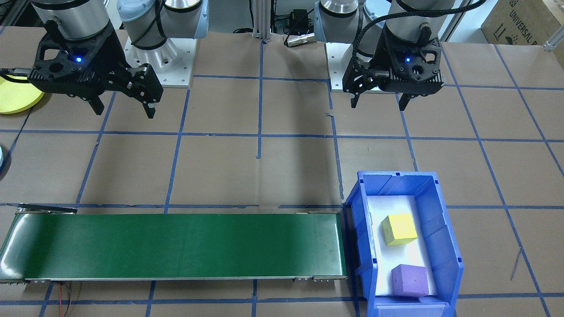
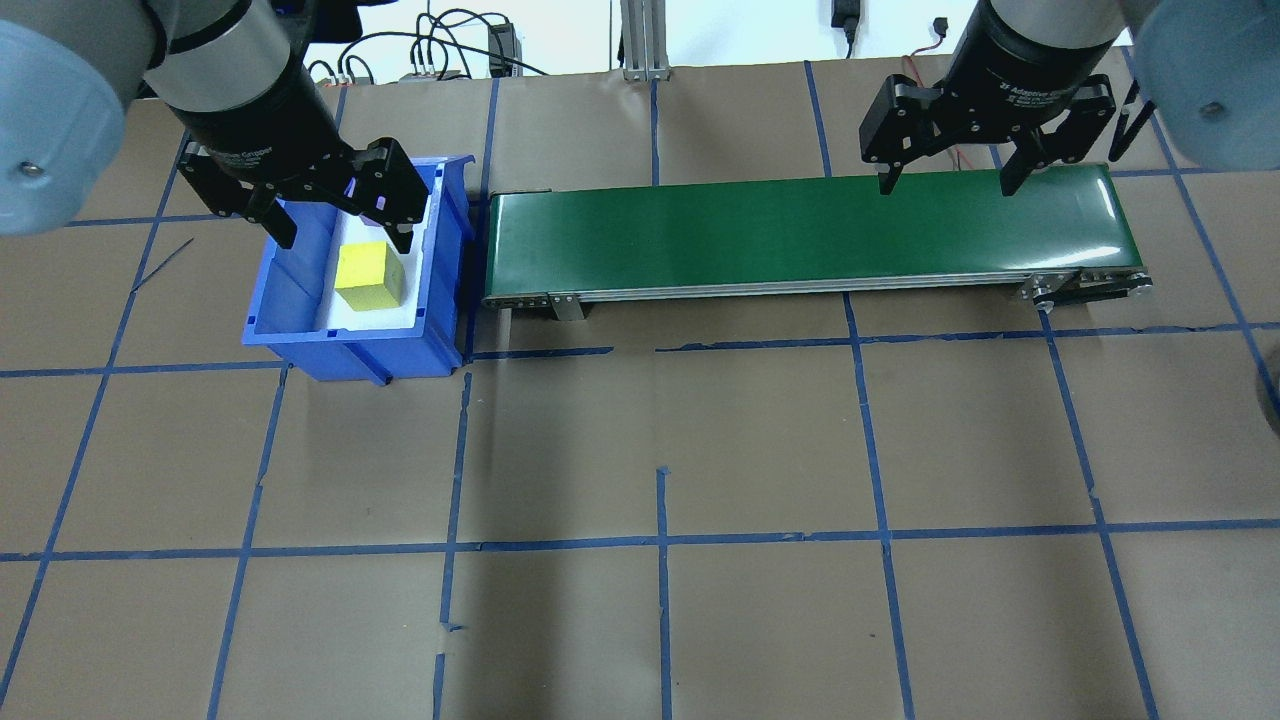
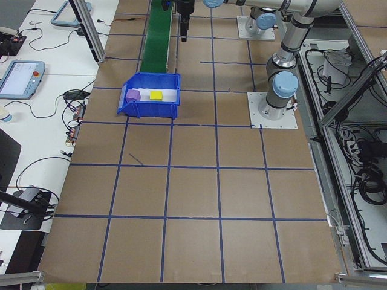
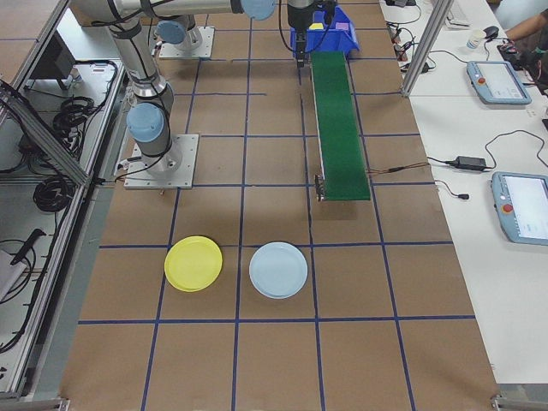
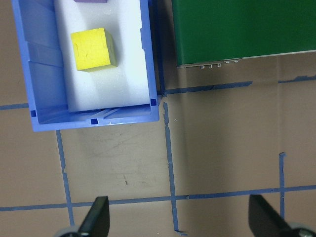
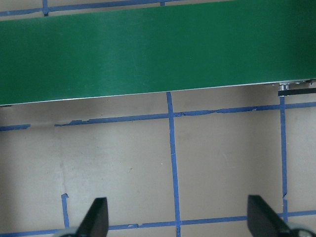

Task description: Move block left to right into plate

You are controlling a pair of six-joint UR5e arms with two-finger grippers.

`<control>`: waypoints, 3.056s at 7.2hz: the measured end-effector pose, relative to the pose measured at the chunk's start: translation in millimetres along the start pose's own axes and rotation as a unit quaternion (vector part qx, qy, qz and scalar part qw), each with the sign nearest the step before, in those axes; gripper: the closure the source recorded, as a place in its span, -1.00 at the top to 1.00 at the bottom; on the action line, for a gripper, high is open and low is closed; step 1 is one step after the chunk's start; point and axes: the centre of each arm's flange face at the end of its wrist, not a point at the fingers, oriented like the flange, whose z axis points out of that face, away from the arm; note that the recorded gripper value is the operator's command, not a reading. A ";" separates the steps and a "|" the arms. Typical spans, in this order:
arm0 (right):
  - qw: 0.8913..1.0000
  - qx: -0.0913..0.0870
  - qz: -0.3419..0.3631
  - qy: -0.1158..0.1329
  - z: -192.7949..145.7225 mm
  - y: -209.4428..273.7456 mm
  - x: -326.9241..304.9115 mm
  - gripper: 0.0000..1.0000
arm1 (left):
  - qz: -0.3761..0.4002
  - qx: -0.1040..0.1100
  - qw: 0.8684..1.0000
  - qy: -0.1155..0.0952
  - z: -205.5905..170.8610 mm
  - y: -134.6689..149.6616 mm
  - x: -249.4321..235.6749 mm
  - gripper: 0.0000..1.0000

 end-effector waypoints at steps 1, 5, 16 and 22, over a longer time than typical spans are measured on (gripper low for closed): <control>1.000 0.000 0.000 0.001 0.4 -0.1 0.2 1.00 | 0.000 0.000 1.000 0.000 0.2 0.0 -0.3 1.00; 1.000 0.000 0.000 0.000 0.5 0.1 0.0 1.00 | -0.005 -0.004 1.000 0.007 2.9 -0.4 -3.0 1.00; 1.000 -0.002 0.000 0.003 1.6 0.6 0.6 1.00 | -0.011 -0.009 1.000 0.003 -6.9 7.0 -18.1 1.00; 1.000 -0.003 0.000 0.004 2.7 0.6 0.7 1.00 | -0.044 -0.011 0.999 0.009 6.9 -15.0 -51.6 1.00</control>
